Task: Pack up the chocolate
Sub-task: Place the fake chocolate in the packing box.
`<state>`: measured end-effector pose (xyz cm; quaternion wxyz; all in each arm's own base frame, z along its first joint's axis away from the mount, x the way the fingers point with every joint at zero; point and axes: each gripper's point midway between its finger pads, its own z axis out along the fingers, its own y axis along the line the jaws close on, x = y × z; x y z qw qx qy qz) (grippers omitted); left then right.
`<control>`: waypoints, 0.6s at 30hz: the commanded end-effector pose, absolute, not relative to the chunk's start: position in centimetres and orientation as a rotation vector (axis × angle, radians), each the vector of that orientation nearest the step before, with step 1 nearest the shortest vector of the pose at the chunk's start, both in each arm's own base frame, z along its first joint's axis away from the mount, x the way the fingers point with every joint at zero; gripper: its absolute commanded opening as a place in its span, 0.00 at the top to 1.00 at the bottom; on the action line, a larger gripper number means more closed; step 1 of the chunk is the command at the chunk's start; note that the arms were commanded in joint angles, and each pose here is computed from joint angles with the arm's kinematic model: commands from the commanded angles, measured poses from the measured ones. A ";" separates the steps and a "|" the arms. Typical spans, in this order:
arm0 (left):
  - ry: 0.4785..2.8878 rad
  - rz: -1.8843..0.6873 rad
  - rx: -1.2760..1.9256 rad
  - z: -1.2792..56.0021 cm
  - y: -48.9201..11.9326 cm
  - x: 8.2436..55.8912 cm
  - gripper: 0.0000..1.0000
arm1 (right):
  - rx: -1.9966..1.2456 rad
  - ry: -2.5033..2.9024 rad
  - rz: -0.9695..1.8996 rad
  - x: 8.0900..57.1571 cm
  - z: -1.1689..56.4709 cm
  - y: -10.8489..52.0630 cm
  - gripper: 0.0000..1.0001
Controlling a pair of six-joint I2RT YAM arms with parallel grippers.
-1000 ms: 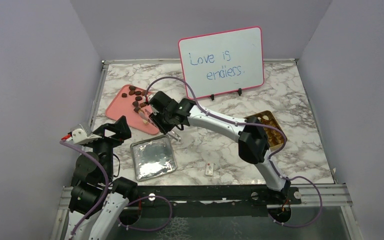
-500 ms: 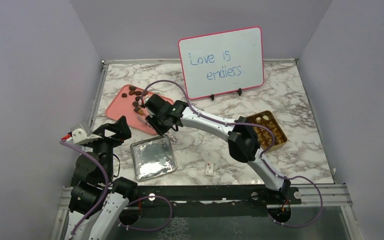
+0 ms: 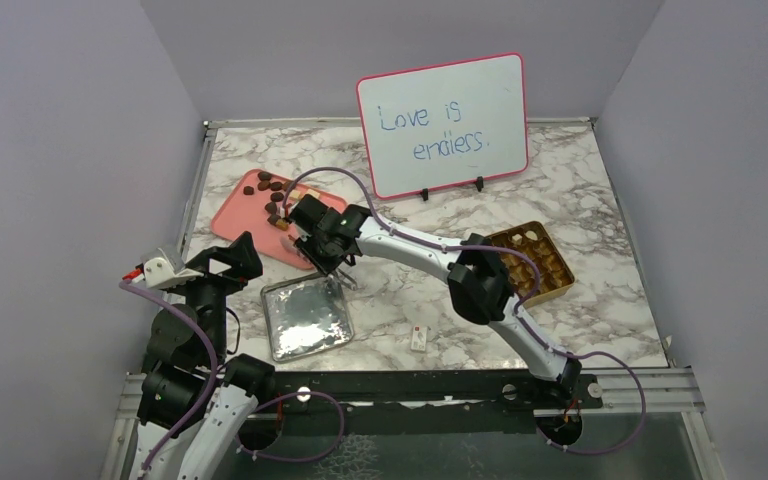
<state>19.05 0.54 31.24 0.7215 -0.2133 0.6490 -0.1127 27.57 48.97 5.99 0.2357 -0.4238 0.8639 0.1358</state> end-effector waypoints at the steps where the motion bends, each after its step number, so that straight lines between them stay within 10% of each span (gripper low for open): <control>1: 1.411 -0.250 -0.486 31.9 0.9 18.6 0.01 | -1.181 2.358 0.342 27.5 6.3 49.1 0.69; 7: 1.413 -0.250 -0.484 31.9 0.9 18.6 0.01 | -1.141 2.326 0.372 27.6 8.2 49.0 0.86; 18: 1.425 -0.250 -0.478 31.6 0.7 18.9 0.01 | -1.028 2.307 0.422 26.1 12.3 46.1 0.87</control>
